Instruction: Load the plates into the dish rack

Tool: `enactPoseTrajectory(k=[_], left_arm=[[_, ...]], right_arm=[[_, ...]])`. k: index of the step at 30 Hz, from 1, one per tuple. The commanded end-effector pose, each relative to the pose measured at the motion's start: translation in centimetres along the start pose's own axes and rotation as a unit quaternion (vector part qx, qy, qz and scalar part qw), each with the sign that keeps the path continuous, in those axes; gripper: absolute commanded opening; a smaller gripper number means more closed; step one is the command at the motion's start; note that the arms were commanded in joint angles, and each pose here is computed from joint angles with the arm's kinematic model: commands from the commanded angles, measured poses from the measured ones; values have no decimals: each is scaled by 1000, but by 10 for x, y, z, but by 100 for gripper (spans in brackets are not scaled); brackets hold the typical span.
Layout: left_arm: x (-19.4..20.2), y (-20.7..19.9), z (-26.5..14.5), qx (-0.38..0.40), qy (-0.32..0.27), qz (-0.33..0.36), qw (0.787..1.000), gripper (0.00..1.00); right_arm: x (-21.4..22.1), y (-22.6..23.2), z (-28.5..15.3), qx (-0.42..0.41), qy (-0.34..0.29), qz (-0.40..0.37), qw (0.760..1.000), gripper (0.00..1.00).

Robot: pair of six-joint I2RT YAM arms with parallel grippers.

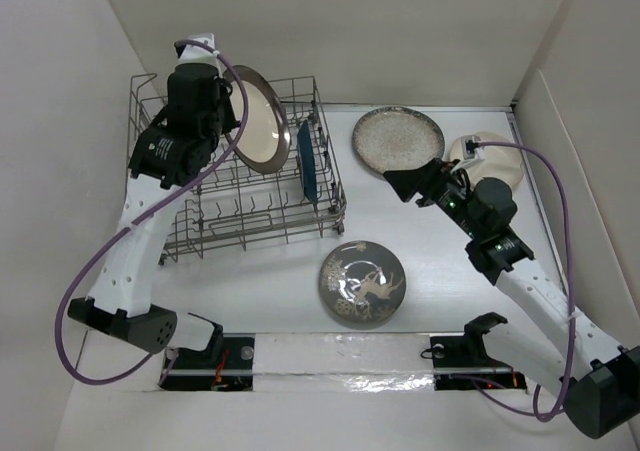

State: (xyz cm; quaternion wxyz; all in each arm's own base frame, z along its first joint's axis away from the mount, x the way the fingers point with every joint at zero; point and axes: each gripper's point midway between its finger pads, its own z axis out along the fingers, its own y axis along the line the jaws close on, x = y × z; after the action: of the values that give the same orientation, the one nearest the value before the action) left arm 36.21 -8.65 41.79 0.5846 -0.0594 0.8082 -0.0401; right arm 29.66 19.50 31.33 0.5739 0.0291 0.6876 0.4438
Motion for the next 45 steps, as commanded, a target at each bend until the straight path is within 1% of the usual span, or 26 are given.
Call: enactPoseTrajectory(k=[1,3,5,6,11,13,14,17,23,27,31,33,36,40,45], left_arm=[[-44,32,-12,-96,-74,-3,993,0],[-25,34,6,-117,-40,16,992,0],[-6,31,22,-120,-6,28,992,0],[-3,29,25,-116,1,27,993,0],[6,21,36,-103,6,17,994,0],[9,10,37,-87,8,14,996,0],[15,-4,39,-77,9,24,997,0],[27,-21,47,-82,23,42,995,0],[34,-10,52,-115,30,60,991,0],[38,-8,54,-121,36,69,990,0],[50,-19,62,-106,48,74,990,0],[60,-33,62,-113,46,102,987,0],[69,-43,71,-115,56,112,985,0],[71,-36,74,-138,56,125,981,0],[85,-29,75,-162,70,154,972,0]], right_arm=[[-16,0,-4,21,-34,-32,999,79],[-15,-1,-4,26,-35,-37,998,79],[-13,-6,-2,35,-32,-37,998,79],[-11,-6,0,35,-29,-37,998,79],[-1,-12,7,35,-11,-33,999,79],[4,-13,11,33,-3,-32,999,78],[5,-12,12,29,0,-29,999,78],[8,-14,14,30,4,-28,999,78],[6,-12,10,26,0,-28,999,78],[7,-10,10,22,2,-28,999,78],[9,-11,11,22,5,-25,999,78],[10,-12,11,23,7,-24,999,78],[10,-11,10,21,6,-25,999,78],[8,-14,9,24,3,-25,999,78],[8,-12,9,22,3,-24,999,78]])
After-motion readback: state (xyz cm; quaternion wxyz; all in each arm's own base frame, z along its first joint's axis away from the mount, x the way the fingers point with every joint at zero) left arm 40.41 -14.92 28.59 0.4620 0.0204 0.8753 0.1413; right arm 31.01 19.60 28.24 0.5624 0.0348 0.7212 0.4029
